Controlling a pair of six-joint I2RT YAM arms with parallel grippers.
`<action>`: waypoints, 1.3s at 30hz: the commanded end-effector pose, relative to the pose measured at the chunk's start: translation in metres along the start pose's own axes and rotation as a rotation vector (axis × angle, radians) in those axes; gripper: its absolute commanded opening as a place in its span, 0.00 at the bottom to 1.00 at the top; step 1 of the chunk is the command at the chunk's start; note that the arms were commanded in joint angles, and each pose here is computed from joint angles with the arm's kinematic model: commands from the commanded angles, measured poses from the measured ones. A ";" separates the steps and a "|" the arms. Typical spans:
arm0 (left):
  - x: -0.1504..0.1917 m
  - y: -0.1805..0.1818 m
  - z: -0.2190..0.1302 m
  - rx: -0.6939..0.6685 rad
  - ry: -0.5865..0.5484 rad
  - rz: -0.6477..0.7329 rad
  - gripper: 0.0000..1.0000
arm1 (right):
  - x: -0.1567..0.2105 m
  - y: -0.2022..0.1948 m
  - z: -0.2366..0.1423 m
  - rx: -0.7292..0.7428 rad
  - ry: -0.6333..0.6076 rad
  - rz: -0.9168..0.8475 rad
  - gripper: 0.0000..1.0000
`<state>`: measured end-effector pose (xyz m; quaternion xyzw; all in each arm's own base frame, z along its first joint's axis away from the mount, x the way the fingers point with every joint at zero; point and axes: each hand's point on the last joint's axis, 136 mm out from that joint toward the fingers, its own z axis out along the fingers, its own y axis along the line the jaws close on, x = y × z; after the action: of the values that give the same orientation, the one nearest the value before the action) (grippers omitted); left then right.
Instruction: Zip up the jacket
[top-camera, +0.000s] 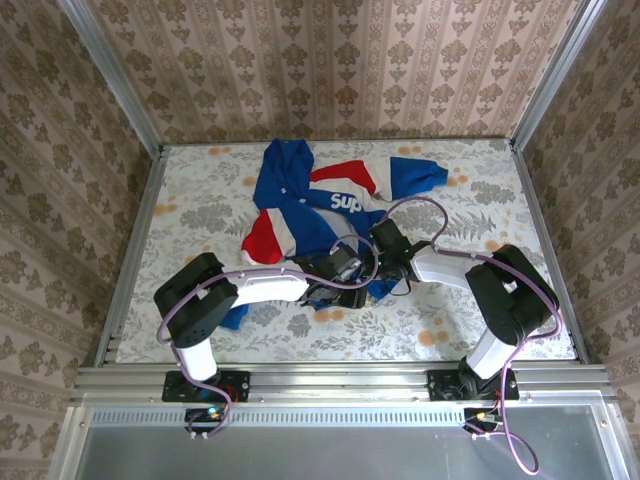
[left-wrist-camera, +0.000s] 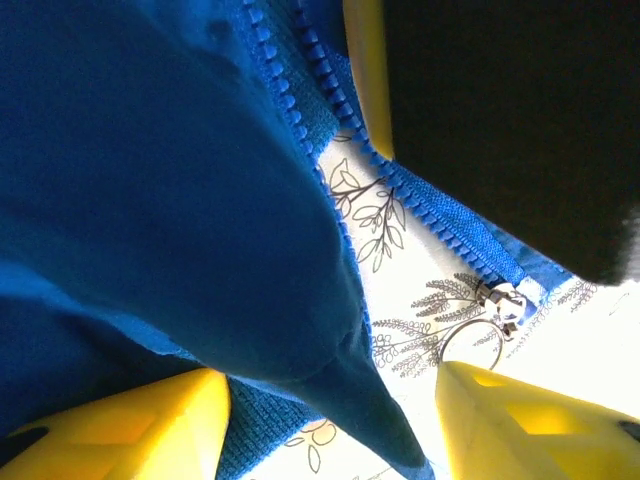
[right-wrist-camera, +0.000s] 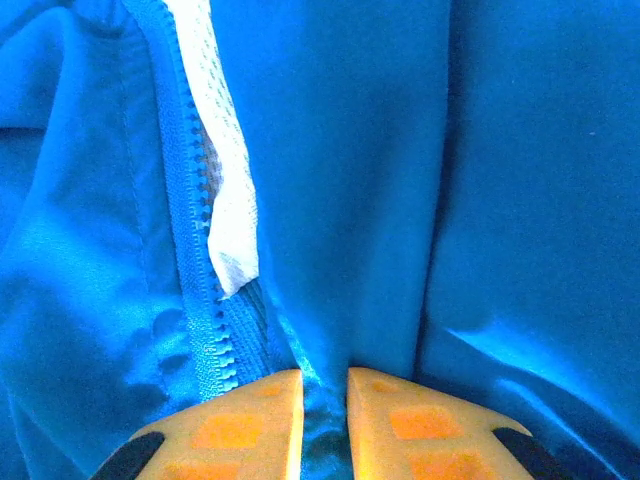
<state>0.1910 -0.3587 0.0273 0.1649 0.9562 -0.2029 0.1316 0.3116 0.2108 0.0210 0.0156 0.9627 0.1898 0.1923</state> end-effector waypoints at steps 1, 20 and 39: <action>0.018 0.013 0.007 -0.047 0.049 -0.015 0.47 | 0.016 -0.014 0.003 0.031 0.045 0.020 0.19; 0.002 0.054 -0.040 0.130 -0.103 -0.206 0.00 | 0.015 -0.015 -0.003 0.038 0.038 0.013 0.19; -0.026 0.040 -0.071 0.459 -0.211 -0.263 0.00 | -0.022 0.049 -0.066 -0.180 -0.085 0.028 0.46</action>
<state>0.2154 -0.2926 0.0630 0.0254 0.9009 -0.4064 0.1500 0.3098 0.2211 0.0909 0.0137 0.9362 0.2529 0.2438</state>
